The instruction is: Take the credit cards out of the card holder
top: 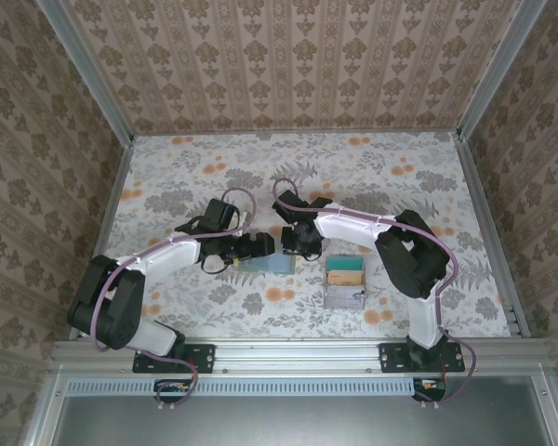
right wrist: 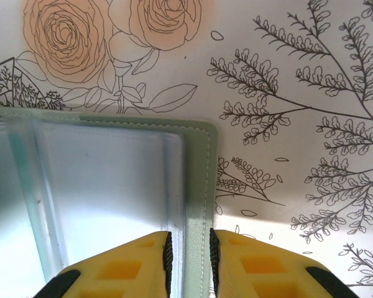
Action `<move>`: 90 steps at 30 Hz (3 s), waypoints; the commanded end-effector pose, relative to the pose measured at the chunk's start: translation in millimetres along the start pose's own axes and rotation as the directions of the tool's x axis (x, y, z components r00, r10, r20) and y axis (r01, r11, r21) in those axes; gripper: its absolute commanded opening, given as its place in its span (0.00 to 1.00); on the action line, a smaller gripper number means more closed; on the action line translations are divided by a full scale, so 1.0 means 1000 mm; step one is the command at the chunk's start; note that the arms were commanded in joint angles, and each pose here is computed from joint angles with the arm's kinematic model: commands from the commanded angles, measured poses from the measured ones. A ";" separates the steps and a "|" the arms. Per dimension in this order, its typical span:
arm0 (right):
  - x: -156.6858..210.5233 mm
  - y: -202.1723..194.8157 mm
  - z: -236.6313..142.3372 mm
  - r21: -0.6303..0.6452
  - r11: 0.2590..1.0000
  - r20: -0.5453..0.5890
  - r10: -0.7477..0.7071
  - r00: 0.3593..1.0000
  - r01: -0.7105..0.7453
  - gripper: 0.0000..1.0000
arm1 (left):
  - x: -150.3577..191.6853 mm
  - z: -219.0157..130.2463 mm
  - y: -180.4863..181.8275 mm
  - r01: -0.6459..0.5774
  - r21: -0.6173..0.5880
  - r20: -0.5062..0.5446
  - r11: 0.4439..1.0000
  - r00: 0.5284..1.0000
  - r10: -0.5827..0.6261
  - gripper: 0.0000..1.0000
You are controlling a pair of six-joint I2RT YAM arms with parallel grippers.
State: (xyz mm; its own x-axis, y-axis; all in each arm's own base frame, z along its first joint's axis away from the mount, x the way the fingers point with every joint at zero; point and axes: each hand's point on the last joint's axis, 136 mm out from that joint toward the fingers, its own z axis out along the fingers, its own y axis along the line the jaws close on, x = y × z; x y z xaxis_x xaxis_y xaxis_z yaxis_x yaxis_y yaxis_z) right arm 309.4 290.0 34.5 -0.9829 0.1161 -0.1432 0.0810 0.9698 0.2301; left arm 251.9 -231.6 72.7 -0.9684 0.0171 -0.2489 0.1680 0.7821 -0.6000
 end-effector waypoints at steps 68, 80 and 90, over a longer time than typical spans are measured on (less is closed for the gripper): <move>0.012 0.000 0.018 0.054 0.997 -0.051 -0.049 0.998 0.051 0.24 | 0.016 0.024 0.027 0.032 -0.088 -0.083 0.996 0.996 -0.039 0.82; 0.013 0.001 0.018 0.048 0.997 -0.052 -0.050 0.997 0.052 0.24 | 0.004 0.023 -0.007 0.019 0.040 -0.062 0.999 0.998 -0.017 0.82; 0.010 0.001 0.016 0.034 0.999 -0.039 -0.036 0.999 0.038 0.25 | -0.008 0.014 -0.030 0.001 0.129 -0.027 0.992 1.000 0.002 0.82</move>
State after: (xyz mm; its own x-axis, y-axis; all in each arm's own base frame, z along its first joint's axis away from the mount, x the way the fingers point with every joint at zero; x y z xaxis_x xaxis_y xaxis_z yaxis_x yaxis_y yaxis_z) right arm 303.5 294.8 20.4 -0.9906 0.0685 -0.1183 0.0451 0.9808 0.1898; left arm 247.6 -247.1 56.6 -0.9820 0.0349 -0.1854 0.1468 0.7587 -0.6347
